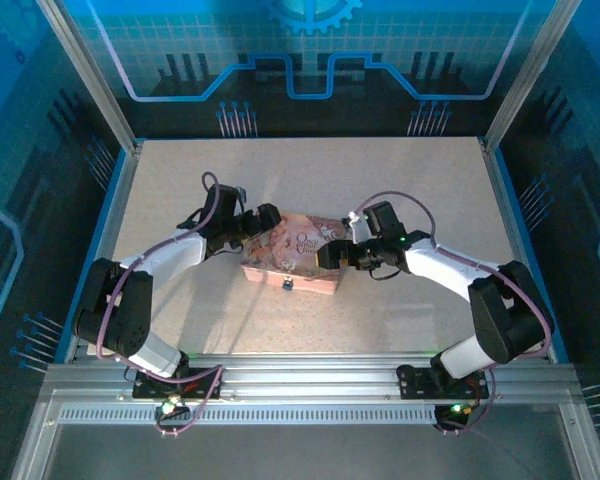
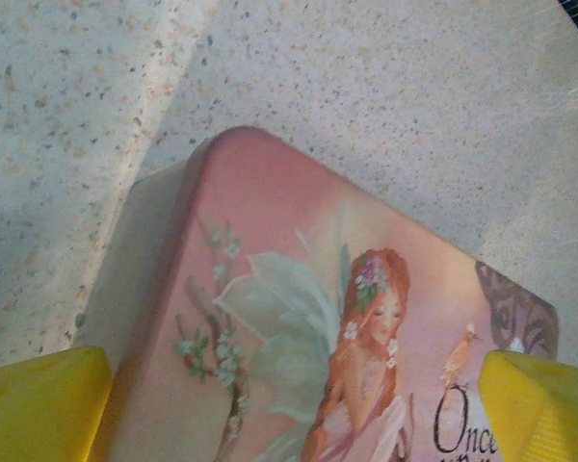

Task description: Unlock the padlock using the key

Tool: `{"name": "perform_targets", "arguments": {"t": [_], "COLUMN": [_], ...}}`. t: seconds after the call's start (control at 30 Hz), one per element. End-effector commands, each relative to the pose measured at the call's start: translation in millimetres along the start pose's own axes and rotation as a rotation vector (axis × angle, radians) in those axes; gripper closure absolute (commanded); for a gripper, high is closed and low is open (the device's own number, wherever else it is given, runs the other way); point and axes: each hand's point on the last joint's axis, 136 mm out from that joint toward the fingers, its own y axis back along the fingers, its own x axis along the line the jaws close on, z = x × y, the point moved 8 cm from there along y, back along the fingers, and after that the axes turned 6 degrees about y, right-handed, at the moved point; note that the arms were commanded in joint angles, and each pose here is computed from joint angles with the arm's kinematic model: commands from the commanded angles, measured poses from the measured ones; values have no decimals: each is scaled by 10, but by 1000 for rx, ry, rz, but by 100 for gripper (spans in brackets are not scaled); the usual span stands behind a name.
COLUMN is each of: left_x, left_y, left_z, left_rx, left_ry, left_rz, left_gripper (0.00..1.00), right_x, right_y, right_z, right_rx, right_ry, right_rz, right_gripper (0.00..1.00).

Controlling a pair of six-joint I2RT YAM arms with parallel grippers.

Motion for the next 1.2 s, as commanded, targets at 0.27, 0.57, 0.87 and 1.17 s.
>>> {"name": "perform_targets", "arguments": {"t": [0.27, 0.57, 0.87, 1.17], "left_x": [-194, -147, 7, 42], "left_y": [493, 842, 879, 838], "left_z": [132, -182, -390, -412], "left_rx": [-95, -89, -53, -41], "left_ry": [-95, -80, -63, -55], "left_rz": [-63, -124, -106, -100], "left_gripper": [1, 1, 1, 1], "right_x": [-303, -727, -1058, -1254], "right_y": [710, 888, 697, 514], "right_z": [187, 419, 481, 487], "right_rx": [-58, 33, 219, 308], "right_ry": [36, 26, 59, 68], "right_rz": [-247, -403, -538, -555], "right_gripper": [0, 24, 35, 44]}}
